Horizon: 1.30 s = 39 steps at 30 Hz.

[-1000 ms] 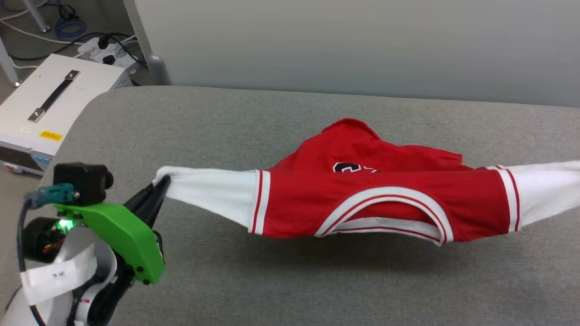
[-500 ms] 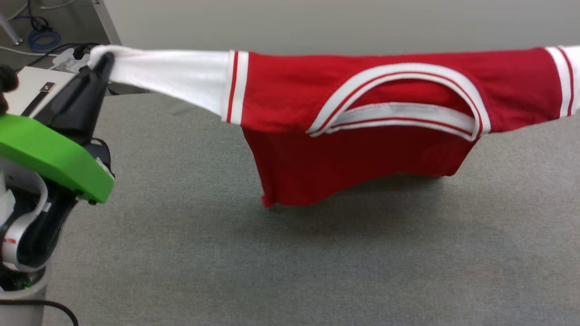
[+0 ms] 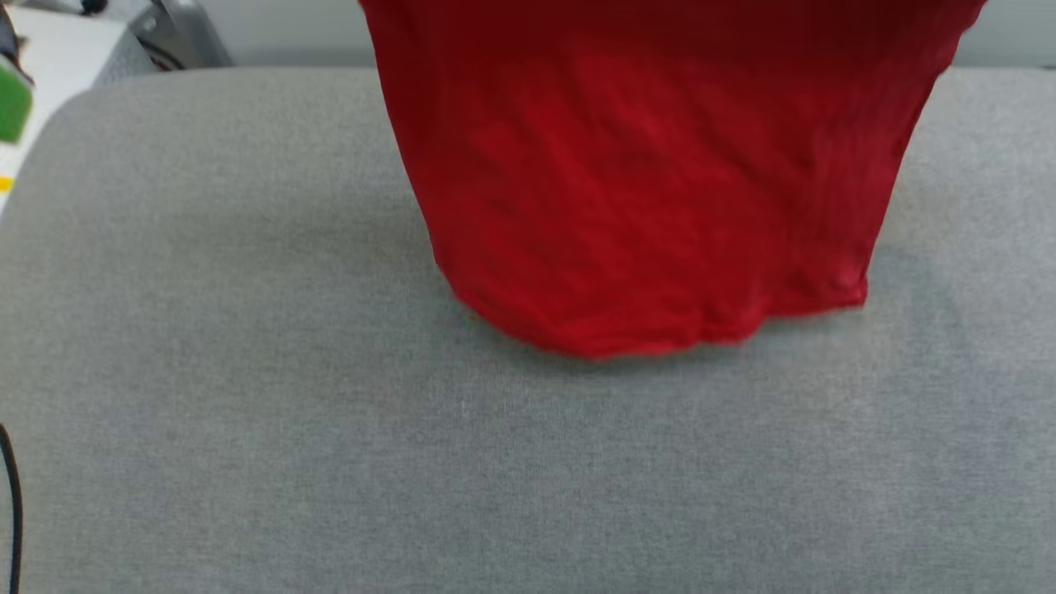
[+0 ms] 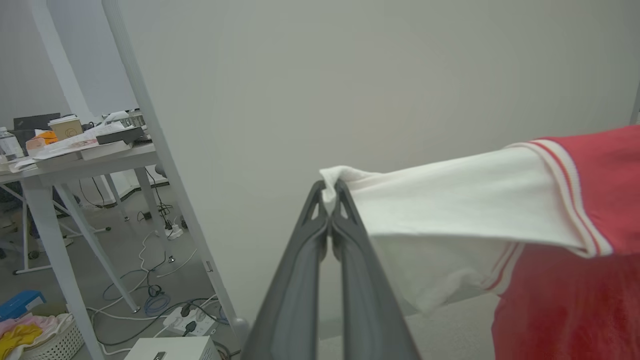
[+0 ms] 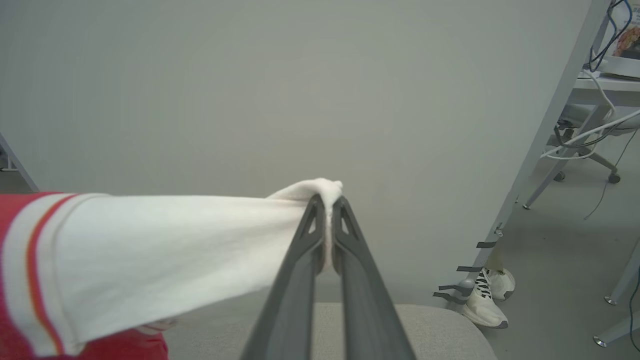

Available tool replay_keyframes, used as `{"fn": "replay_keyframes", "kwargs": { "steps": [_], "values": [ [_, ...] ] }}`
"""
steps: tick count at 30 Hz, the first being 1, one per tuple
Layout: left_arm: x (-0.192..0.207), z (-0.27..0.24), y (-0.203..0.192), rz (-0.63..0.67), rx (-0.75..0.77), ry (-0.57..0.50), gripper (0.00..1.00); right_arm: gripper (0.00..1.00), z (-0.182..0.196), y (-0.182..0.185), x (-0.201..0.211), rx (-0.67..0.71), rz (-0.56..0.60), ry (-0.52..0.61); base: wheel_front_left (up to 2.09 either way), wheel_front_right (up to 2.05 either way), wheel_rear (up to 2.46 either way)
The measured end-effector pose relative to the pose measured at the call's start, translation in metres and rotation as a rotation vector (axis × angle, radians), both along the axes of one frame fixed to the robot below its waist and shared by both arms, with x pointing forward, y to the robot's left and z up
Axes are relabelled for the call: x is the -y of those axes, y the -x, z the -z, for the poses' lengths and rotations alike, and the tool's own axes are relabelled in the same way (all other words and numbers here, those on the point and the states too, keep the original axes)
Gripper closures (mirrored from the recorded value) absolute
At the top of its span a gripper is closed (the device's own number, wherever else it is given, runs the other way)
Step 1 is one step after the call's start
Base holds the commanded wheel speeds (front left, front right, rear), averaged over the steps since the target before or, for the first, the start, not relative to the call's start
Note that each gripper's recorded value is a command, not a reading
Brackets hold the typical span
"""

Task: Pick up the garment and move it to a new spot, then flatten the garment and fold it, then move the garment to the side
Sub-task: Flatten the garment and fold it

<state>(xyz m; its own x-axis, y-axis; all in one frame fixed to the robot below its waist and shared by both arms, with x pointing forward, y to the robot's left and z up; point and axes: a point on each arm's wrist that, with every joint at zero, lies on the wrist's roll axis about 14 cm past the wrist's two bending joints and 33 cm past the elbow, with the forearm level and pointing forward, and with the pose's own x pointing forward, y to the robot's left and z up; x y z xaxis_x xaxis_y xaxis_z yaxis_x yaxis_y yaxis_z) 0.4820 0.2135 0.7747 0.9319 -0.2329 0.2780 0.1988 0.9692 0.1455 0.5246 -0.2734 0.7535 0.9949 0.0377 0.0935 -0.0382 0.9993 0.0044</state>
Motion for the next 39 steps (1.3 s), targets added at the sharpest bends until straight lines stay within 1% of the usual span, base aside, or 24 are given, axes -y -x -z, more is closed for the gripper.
{"fn": "replay_keyframes", "kwargs": {
  "steps": [8, 12, 16, 21, 24, 27, 31, 34, 39],
  "values": [
    [0.0, 0.007, -0.077, -0.004, -0.015, -0.036, 1.0, 1.0, 0.004, -0.073, -0.002, 0.038, 0.032, 0.048, 0.0, 0.0, 0.0],
    [-0.004, 0.009, -0.117, -0.038, 0.014, -0.047, 1.0, 1.0, 0.008, -0.111, -0.001, 0.066, 0.057, 0.063, 0.0, 0.0, 0.0],
    [-0.006, 0.016, -0.155, -0.062, 0.041, -0.033, 1.0, 1.0, 0.02, -0.144, -0.003, 0.094, 0.078, 0.061, 0.0, 0.0, 0.0],
    [-0.012, 0.039, -0.192, -0.083, 0.054, -0.021, 1.0, 1.0, 0.048, -0.177, -0.007, 0.106, 0.089, 0.052, 0.0, 0.0, 0.0],
    [-0.013, 0.076, -0.211, -0.086, 0.005, -0.006, 1.0, 1.0, 0.083, -0.193, -0.013, 0.067, 0.08, 0.04, 0.0, 0.0, 0.0],
    [-0.013, 0.11, -0.219, -0.084, -0.049, -0.001, 1.0, 1.0, 0.115, -0.201, -0.02, 0.017, 0.065, 0.034, 0.0, 0.0, 0.0],
    [-0.014, 0.152, -0.213, -0.081, -0.131, 0.008, 1.0, 1.0, 0.151, -0.197, -0.028, -0.05, 0.041, 0.013, 0.0, 0.0, 0.0],
    [-0.012, 0.186, -0.2, -0.072, -0.206, 0.022, 1.0, 1.0, 0.181, -0.185, -0.033, -0.125, 0.023, -0.014, 0.0, 0.0, 0.0],
    [-0.011, 0.228, -0.171, -0.071, -0.31, 0.058, 1.0, 1.0, 0.223, -0.156, -0.033, -0.248, 0.01, -0.024, 0.0, 0.0, 0.0]
  ]
}}
